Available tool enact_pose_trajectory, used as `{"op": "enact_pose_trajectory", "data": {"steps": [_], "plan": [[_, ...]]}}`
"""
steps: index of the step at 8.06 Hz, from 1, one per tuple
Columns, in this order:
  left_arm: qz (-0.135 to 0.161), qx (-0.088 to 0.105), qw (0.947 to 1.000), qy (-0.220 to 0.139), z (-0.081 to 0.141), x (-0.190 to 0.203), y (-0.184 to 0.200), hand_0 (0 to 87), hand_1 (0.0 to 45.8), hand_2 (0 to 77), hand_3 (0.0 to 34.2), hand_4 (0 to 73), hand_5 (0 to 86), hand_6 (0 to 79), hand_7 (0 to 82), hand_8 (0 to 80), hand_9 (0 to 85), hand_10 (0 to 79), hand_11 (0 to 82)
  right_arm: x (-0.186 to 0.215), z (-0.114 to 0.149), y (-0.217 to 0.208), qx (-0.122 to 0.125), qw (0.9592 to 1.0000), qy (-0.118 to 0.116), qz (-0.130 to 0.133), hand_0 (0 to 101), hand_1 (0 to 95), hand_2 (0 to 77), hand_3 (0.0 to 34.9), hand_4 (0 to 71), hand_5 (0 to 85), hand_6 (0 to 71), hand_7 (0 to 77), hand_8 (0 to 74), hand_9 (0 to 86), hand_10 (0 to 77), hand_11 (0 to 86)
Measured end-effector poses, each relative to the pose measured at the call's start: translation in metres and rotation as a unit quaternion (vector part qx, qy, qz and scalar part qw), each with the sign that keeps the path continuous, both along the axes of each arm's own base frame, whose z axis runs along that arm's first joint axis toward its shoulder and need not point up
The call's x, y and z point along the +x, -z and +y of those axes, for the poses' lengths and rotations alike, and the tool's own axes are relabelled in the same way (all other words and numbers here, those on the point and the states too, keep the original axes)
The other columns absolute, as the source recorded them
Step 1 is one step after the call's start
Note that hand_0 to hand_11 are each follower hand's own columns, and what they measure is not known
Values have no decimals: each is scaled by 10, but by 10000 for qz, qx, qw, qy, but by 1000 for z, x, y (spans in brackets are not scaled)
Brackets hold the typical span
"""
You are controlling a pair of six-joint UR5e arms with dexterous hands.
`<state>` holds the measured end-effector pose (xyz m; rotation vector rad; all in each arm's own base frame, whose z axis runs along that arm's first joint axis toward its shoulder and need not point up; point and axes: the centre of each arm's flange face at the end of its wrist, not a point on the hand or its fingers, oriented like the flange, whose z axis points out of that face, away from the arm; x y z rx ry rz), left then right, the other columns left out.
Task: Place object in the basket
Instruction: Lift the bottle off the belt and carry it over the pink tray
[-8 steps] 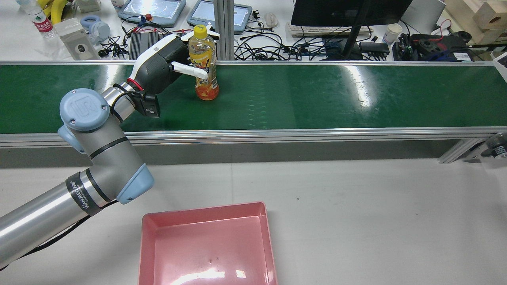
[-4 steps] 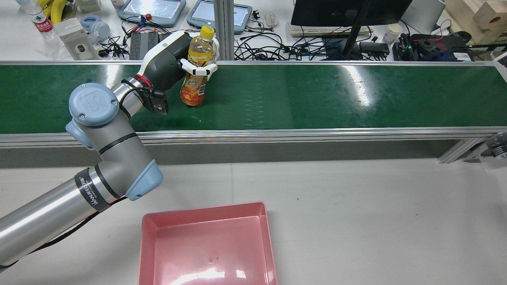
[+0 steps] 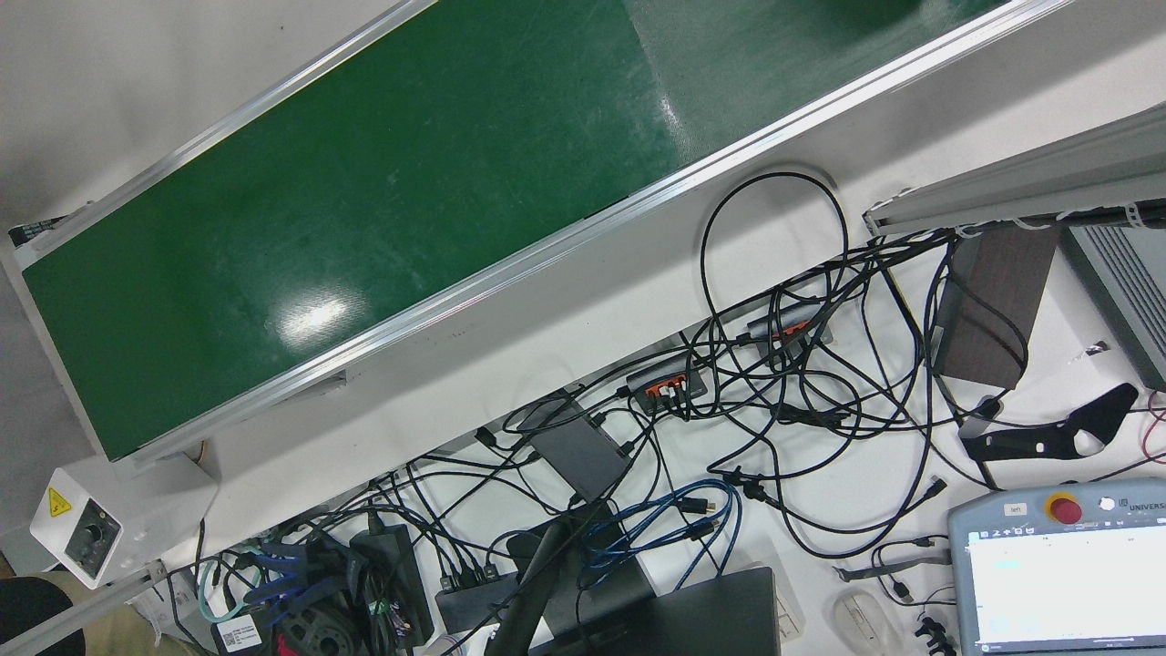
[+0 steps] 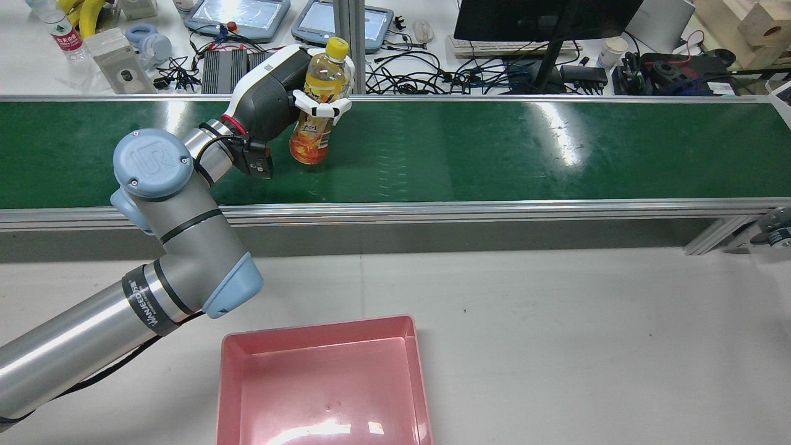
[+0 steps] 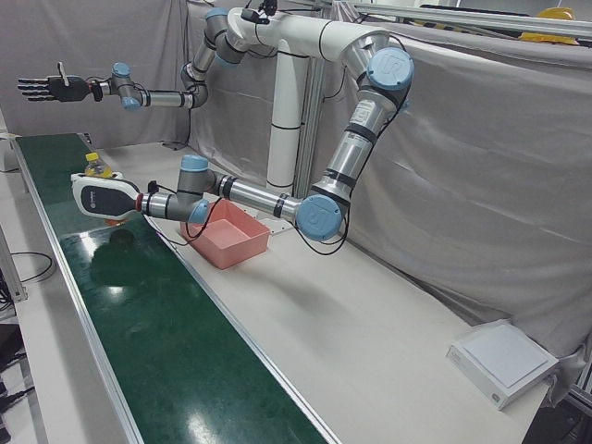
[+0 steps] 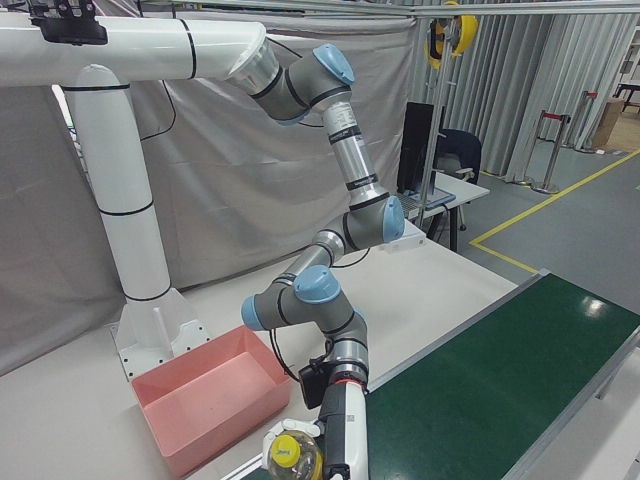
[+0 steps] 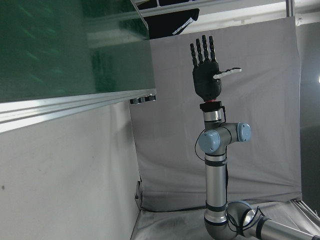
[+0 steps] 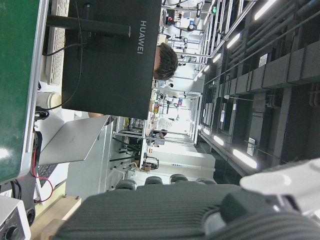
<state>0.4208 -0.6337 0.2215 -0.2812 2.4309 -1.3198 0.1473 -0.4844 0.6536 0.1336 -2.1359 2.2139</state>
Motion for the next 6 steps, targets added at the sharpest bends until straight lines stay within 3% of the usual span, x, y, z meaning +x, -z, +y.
{"op": "enact_pose_trajectory", "data": {"steps": [3, 6], "plan": [[158, 165, 9995, -231, 44, 1, 38, 572, 44, 507, 0, 458, 562, 627, 529, 654, 595, 605, 584, 0, 0, 0, 0, 10000, 0, 0, 2, 0, 5, 0, 0, 0, 0, 5, 0, 0, 0, 0], [106, 194, 9987, -469, 98, -21, 27, 571, 44, 507, 0, 458, 562, 633, 529, 654, 595, 611, 584, 0, 0, 0, 0, 10000, 0, 0, 2, 0, 5, 0, 0, 0, 0, 5, 0, 0, 0, 0]]}}
